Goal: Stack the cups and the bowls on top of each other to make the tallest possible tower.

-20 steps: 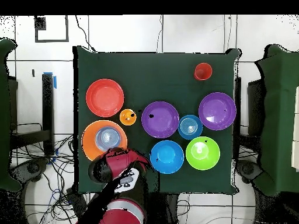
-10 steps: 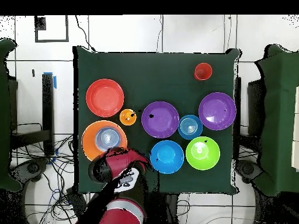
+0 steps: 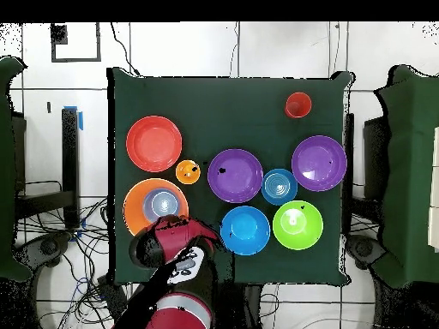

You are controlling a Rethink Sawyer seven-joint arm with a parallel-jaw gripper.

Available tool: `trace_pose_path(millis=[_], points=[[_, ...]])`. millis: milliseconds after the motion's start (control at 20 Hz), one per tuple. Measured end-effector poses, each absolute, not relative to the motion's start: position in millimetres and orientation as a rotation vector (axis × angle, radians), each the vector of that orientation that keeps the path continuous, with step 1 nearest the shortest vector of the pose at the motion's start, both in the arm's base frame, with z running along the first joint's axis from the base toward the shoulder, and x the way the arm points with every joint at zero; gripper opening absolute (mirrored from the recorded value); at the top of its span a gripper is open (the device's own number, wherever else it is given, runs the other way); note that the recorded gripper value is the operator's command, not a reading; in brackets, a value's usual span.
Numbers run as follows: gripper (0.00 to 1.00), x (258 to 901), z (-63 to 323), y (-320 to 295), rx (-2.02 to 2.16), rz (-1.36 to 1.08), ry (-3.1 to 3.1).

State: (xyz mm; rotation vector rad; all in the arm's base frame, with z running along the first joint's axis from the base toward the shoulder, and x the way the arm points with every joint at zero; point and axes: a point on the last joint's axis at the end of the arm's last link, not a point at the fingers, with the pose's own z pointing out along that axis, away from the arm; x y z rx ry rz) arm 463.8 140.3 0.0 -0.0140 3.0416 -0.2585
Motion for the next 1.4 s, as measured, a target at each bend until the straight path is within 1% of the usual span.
trace_pose_path(millis=[1000,1400], points=[[0.0,467.1,1.1,139.4,-0.01,-0.259,3.035],[0.0,485.5,19.1,128.7,0.042,-0.239,2.995]])
